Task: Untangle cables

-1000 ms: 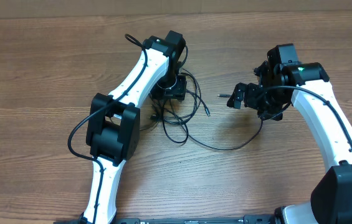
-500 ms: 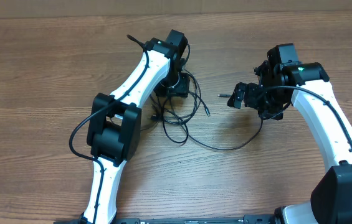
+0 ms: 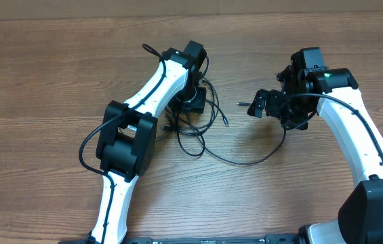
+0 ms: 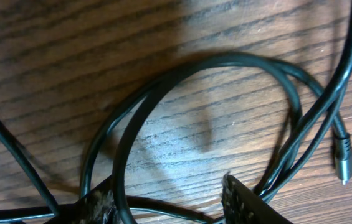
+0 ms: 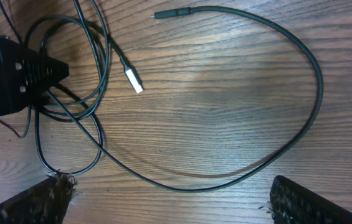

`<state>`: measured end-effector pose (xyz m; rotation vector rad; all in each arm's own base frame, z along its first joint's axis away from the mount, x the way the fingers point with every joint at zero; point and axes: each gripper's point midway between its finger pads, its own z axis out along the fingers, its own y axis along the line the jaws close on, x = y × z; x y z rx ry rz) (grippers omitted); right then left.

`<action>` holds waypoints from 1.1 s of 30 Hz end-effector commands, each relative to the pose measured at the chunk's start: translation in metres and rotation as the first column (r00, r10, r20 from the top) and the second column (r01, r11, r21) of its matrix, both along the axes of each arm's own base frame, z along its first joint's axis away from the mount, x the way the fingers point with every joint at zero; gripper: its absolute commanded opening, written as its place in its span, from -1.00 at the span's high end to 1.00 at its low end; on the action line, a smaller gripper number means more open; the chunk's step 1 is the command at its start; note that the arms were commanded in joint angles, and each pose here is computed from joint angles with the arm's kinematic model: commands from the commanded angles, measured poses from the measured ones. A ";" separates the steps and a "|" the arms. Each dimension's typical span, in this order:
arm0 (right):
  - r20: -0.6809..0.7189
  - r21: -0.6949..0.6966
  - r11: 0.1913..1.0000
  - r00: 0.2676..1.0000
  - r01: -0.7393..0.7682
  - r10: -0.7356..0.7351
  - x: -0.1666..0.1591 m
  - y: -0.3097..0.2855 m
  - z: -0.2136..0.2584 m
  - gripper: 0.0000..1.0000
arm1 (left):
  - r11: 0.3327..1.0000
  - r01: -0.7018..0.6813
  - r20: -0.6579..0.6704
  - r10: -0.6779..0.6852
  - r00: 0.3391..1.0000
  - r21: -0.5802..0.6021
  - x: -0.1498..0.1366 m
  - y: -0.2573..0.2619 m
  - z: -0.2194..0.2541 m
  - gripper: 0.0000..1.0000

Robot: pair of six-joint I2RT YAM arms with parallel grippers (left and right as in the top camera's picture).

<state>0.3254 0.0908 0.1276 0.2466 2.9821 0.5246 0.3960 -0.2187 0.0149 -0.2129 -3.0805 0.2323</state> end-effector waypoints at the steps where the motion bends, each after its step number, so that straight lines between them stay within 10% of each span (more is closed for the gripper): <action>1: 0.002 -0.009 1.000 1.000 0.006 -0.006 0.001 -0.002 -0.002 -1.00 | 1.000 0.001 -0.013 -0.001 1.000 0.012 -0.003 0.001 -0.007 -0.10; 7: 0.012 -0.008 1.000 1.000 0.006 -0.006 0.004 -0.001 -0.002 -1.00 | 1.000 0.000 -0.011 0.000 1.000 0.008 -0.003 0.000 -0.007 -0.98; 33: 0.012 -0.008 1.000 1.000 0.006 -0.006 0.003 -0.001 -0.002 -1.00 | 1.000 0.000 0.001 0.000 1.000 0.003 0.000 -0.001 -0.007 -0.99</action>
